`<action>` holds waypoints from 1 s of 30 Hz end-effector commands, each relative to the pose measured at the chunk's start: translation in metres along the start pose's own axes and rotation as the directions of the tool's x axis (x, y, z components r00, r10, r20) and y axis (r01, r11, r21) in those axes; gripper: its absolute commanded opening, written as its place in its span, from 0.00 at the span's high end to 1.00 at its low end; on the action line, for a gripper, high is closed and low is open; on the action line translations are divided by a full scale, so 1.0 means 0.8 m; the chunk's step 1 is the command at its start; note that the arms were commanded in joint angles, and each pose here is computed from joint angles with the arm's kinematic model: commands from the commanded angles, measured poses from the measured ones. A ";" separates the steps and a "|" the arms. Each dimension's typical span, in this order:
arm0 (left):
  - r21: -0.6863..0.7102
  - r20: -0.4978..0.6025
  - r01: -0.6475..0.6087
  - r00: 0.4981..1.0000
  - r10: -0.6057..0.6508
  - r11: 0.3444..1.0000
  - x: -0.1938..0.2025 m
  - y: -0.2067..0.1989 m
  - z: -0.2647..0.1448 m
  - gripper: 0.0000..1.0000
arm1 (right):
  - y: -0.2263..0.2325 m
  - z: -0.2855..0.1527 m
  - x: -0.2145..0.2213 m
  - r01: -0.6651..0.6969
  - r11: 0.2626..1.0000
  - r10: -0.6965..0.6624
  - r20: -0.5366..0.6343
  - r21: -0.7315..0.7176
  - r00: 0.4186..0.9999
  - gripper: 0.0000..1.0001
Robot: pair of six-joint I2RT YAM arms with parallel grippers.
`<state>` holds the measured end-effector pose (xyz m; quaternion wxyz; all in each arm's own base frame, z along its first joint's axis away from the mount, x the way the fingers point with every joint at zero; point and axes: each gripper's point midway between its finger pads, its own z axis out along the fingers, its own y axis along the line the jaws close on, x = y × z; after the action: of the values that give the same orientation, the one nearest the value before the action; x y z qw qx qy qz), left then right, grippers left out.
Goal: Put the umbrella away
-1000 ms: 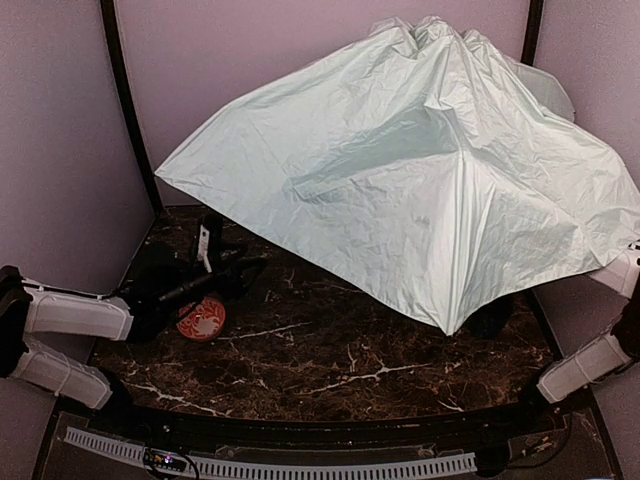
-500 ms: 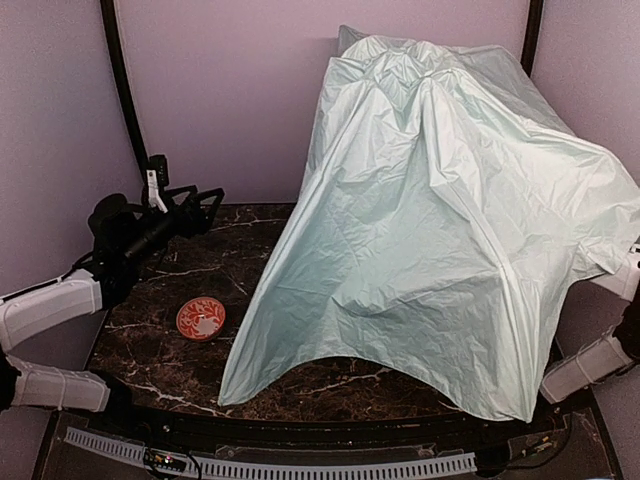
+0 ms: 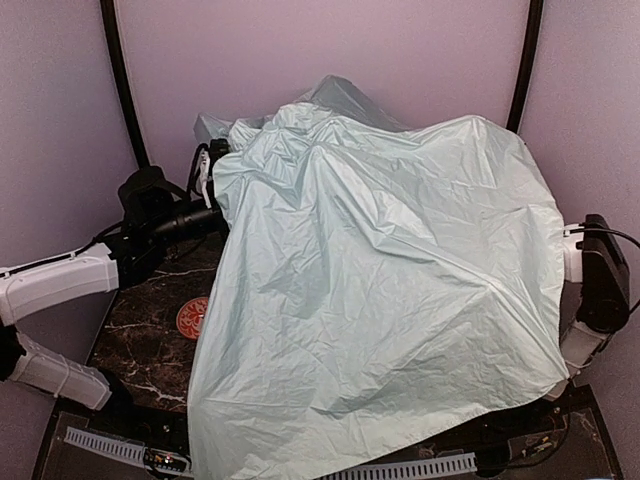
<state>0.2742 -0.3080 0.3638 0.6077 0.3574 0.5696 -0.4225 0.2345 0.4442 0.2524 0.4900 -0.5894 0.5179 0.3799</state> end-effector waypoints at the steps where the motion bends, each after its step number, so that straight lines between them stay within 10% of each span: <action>1: 0.071 0.016 -0.061 0.998 0.060 0.996 -0.022 -0.024 0.015 0.01 | 0.040 0.025 -0.048 0.147 0.986 -0.140 0.097 -0.077 0.985 0.98; 7: 0.136 0.051 -0.077 0.996 0.071 0.988 -0.043 -0.045 0.026 0.11 | 0.061 0.038 -0.055 0.118 0.978 -0.101 0.108 -0.172 0.989 0.94; 12: 0.173 0.050 -0.076 0.996 0.068 0.982 -0.043 -0.058 0.022 0.53 | 0.050 0.040 -0.038 0.057 0.987 -0.053 0.033 -0.153 0.998 0.88; 19: 0.142 0.054 -0.070 0.997 0.063 0.987 -0.028 -0.059 0.005 0.99 | 0.004 0.011 -0.025 -0.079 0.996 0.079 0.001 -0.033 0.997 0.56; 26: -0.063 0.066 -0.077 0.995 0.081 0.995 -0.035 -0.019 -0.003 1.00 | -0.021 -0.052 0.001 -0.144 0.980 0.147 -0.016 0.138 0.989 0.36; 30: -0.017 0.080 -0.076 0.994 0.077 0.997 -0.035 -0.023 0.008 1.00 | -0.019 -0.080 -0.006 -0.095 0.977 0.096 0.004 0.192 0.995 0.60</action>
<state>0.2585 -0.3185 0.3758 0.6237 0.3650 0.5573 -0.4089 0.2435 0.3979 0.2452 0.4700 -0.5353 0.5987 0.3661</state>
